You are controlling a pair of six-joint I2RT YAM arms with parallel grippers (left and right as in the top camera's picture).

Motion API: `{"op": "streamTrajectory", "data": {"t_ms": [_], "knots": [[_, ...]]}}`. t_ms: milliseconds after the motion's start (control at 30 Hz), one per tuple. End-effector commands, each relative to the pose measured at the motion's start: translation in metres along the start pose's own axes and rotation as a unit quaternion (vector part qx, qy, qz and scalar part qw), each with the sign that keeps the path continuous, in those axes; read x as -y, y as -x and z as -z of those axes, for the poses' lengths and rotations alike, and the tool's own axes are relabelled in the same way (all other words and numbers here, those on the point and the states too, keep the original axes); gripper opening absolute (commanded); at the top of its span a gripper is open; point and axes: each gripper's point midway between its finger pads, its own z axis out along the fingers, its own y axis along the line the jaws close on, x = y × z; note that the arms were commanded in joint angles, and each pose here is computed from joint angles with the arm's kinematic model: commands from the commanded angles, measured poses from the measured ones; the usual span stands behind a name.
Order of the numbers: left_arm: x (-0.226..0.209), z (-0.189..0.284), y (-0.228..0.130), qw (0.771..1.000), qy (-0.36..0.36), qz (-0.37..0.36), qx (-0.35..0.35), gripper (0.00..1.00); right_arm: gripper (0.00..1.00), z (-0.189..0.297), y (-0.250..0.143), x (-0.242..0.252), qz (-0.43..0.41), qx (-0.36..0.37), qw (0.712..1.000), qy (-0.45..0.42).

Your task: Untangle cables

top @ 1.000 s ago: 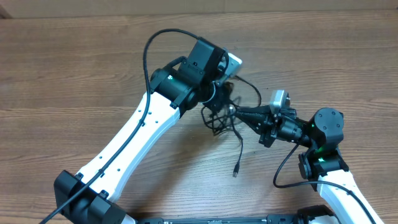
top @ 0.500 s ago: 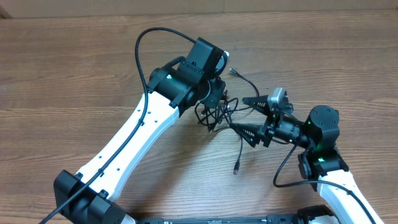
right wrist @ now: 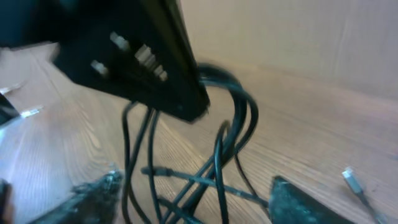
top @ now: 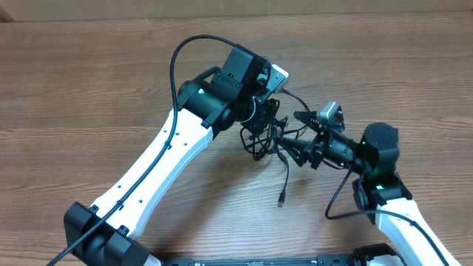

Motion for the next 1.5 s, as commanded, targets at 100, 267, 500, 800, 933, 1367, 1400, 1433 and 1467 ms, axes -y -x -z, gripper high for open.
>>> {"op": "streamTrajectory", "data": {"t_ms": [100,267,500,800,933,1367,1400,1433,1467], "knots": [[0.018,0.005,0.013,0.999,-0.030,-0.030,0.024,0.04,0.64,-0.010,-0.022,0.001,-0.029,-0.029,0.999,0.029],[0.022,0.004,0.015,0.999,-0.032,-0.034,0.026,0.05,0.53,-0.012,-0.026,0.002,-0.035,-0.034,0.998,0.031],[0.022,0.004,0.015,0.999,-0.032,-0.034,0.026,0.04,0.23,-0.012,-0.020,0.003,-0.022,-0.023,0.999,0.031],[0.022,0.004,0.015,0.999,-0.032,-0.034,0.026,0.04,0.04,-0.012,-0.020,0.003,-0.022,-0.023,0.999,0.031],[0.022,0.004,0.015,0.999,-0.033,-0.034,0.026,0.04,0.37,-0.012,-0.020,0.003,-0.022,-0.023,0.999,0.030],[0.032,0.004,0.014,0.998,-0.052,-0.038,0.026,0.05,0.18,-0.012,-0.020,0.004,-0.022,-0.023,0.999,0.028],[0.033,0.004,0.015,0.998,-0.052,-0.039,0.026,0.04,0.18,-0.012,-0.020,0.004,-0.022,-0.023,0.999,0.028],[0.034,0.004,0.015,0.997,-0.054,-0.042,0.026,0.04,0.18,-0.012,-0.020,0.004,-0.022,-0.023,0.999,0.027],[0.036,0.004,0.014,0.997,-0.054,-0.047,0.026,0.04,0.18,-0.012,-0.020,0.005,-0.022,-0.023,0.999,0.025]]}}
